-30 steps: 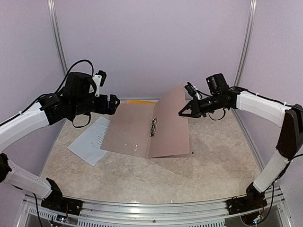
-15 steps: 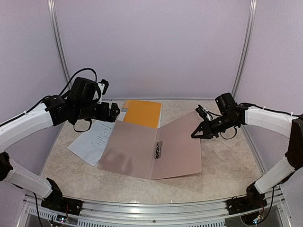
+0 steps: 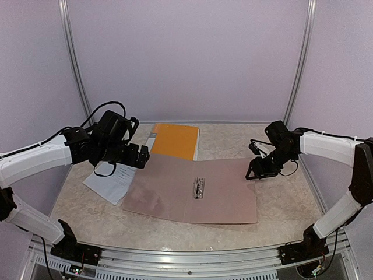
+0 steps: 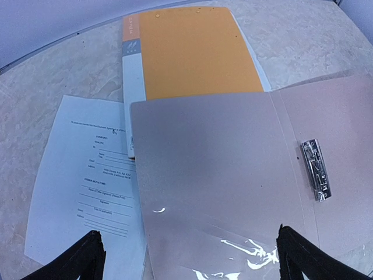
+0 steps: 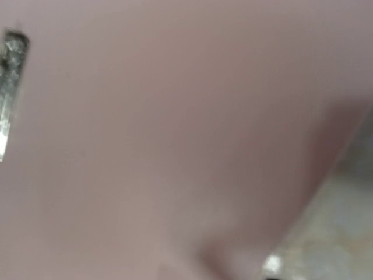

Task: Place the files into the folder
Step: Open the folder at the center of the board.

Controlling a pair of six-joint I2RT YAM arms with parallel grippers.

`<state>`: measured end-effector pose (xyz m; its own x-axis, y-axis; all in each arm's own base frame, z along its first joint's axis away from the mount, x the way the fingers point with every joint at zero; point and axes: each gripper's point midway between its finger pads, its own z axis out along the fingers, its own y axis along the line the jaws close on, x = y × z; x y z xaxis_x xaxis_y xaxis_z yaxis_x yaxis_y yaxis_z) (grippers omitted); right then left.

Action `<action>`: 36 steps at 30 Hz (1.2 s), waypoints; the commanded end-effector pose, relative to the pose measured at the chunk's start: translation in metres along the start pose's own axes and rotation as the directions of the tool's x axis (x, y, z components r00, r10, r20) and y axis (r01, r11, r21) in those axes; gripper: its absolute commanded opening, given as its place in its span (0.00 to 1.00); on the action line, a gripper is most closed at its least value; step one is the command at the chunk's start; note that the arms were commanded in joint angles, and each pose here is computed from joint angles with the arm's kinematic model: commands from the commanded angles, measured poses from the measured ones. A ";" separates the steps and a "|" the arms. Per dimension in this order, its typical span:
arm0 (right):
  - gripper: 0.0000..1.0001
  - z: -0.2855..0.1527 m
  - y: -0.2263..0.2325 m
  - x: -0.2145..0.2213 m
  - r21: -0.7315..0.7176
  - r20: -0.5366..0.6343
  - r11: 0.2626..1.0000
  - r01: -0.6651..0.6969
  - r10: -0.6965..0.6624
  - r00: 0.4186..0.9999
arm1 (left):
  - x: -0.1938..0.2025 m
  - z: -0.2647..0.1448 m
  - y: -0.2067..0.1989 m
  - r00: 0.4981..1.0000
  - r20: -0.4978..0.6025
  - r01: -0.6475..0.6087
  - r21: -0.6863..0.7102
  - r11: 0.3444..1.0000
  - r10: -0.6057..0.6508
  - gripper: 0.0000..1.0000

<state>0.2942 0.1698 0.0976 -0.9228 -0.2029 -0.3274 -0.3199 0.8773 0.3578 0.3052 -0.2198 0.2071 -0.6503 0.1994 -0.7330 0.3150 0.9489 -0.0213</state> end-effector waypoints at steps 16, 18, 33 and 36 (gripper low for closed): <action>0.70 -0.010 0.078 -0.051 -0.043 0.240 0.956 0.290 -0.272 0.932 | 0.061 0.039 0.026 0.932 -0.202 0.279 -0.129 0.952 -0.300 0.99; 0.70 -0.001 0.104 -0.061 -0.086 0.287 0.935 0.344 -0.308 0.907 | 0.067 0.047 0.038 0.907 -0.221 0.330 -0.157 0.931 -0.359 0.99; 0.69 0.150 0.202 -0.087 -0.059 0.147 0.829 0.556 -0.543 0.827 | 0.083 0.098 0.076 0.764 -0.321 0.559 -0.104 0.823 -0.560 0.97; 0.65 0.162 0.196 -0.086 -0.019 0.105 0.825 0.565 -0.561 0.821 | 0.090 0.112 0.072 0.750 -0.357 0.562 -0.100 0.821 -0.557 0.96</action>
<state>0.3363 0.4317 0.0609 -0.5693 -0.5738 -0.5887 -0.7899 0.5804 0.1982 0.3427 -0.1422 0.0774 -0.8835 -0.3072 -0.3537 -0.2063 0.9330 -0.2951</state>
